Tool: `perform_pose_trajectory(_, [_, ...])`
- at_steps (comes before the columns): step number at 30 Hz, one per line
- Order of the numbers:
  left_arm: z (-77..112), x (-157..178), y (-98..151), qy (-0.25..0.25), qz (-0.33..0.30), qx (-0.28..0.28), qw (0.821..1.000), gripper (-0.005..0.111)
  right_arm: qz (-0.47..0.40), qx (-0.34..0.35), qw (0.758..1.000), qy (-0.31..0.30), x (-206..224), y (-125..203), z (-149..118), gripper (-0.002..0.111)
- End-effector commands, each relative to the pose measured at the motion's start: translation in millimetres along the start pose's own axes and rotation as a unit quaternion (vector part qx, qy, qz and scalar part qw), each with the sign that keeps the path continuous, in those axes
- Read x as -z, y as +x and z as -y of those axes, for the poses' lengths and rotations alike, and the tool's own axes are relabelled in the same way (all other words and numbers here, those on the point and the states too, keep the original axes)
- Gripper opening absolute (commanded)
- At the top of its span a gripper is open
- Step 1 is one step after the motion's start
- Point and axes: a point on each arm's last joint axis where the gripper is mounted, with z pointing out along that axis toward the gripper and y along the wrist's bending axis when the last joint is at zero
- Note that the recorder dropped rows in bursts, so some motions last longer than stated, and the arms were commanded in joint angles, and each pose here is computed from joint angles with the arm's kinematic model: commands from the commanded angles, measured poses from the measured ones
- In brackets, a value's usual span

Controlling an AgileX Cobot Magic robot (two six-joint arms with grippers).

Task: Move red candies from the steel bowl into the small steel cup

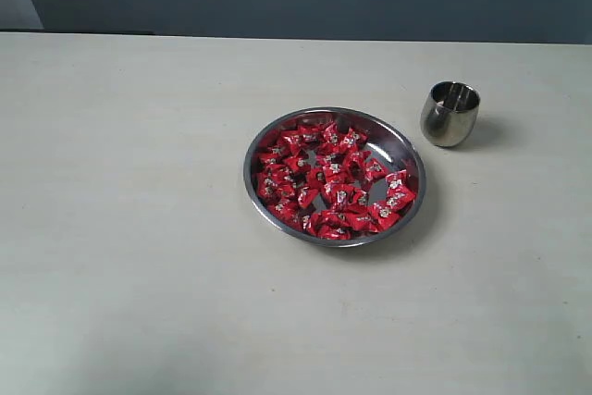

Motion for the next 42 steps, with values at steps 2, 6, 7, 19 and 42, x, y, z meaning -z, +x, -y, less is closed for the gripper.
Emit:
perform_pose_trajectory(2, [0.2, 0, -1, 0.002, 0.006, 0.003, 1.000, 0.000, 0.006, 0.004, 1.000, 0.004, 0, 0, 1, 0.000])
perform_pose_trajectory(6, [0.2, 0, -1, 0.002, 0.006, 0.003, 1.000, 0.000, 0.053, 0.031, 0.998, 0.012, 1, -8, 2, 0.000])
perform_pose_trajectory(7, [0.2, 0, -1, 0.002, 0.006, 0.003, 1.000, 0.000, 0.080, 0.027, 0.996, 0.011, 1, -13, 2, 0.000])
perform_pose_trajectory(19, [0.2, 0, -1, 0.002, 0.006, 0.003, 1.000, 0.000, 0.341, -0.095, 0.935, -0.014, 21, -57, 3, 0.000])
perform_pose_trajectory(42, [0.2, 0, -1, 0.002, 0.006, 0.003, 1.000, 0.000, 0.343, -0.207, 0.908, -0.125, 24, -75, -9, -0.001])
